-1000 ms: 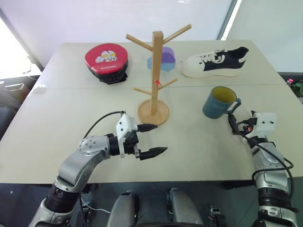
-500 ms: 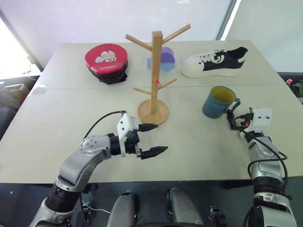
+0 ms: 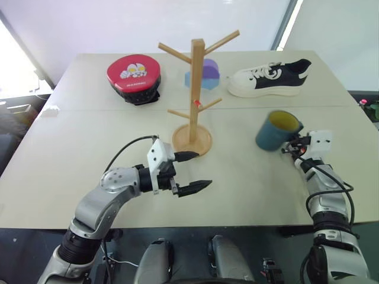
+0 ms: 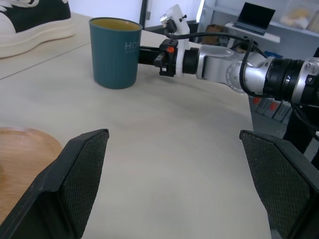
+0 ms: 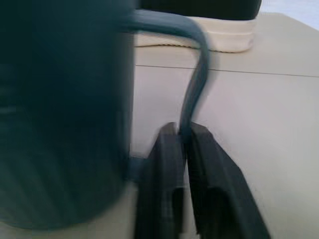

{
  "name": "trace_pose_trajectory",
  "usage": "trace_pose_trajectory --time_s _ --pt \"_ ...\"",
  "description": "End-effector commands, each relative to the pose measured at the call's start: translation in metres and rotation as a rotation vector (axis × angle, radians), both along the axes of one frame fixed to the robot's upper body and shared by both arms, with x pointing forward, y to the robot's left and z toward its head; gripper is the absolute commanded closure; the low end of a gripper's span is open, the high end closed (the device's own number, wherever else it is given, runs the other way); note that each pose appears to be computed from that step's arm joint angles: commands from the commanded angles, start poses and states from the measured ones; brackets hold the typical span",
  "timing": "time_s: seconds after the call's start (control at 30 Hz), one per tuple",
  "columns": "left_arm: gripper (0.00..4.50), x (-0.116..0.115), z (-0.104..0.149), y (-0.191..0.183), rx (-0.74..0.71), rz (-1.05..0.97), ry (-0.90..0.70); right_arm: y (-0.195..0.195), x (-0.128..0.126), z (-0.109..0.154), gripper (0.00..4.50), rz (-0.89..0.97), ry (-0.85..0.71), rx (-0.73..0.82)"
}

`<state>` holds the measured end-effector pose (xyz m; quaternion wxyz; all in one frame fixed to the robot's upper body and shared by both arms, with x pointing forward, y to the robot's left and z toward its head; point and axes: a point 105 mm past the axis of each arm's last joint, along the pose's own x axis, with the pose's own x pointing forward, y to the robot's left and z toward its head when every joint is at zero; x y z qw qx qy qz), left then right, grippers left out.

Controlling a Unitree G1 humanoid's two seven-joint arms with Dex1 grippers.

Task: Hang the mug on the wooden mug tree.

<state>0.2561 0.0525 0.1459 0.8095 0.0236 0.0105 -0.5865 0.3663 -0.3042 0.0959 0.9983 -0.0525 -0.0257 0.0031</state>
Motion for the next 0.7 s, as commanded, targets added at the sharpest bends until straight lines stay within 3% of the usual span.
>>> trace_pose_trajectory --time_s 0.03,0.13,0.33,0.5,0.7 --pt "0.00 -0.005 0.009 -0.004 -0.022 -0.013 -0.031 0.005 0.001 0.020 4.47 0.025 -0.070 -0.015" --pt "0.00 -0.003 0.008 0.003 -0.019 0.023 -0.034 0.031 -0.006 0.033 4.47 0.140 -0.084 -0.172" --pt "0.00 0.018 -0.010 0.054 0.041 0.238 -0.025 0.128 -0.043 0.081 4.47 0.523 -0.169 -0.536" --pt "0.00 0.029 -0.016 0.080 0.075 0.319 -0.053 0.183 -0.064 0.106 4.47 0.635 -0.232 -0.550" --pt "0.00 0.037 -0.003 0.090 0.041 0.360 -0.096 0.218 -0.078 0.112 4.47 0.640 -0.233 -0.555"
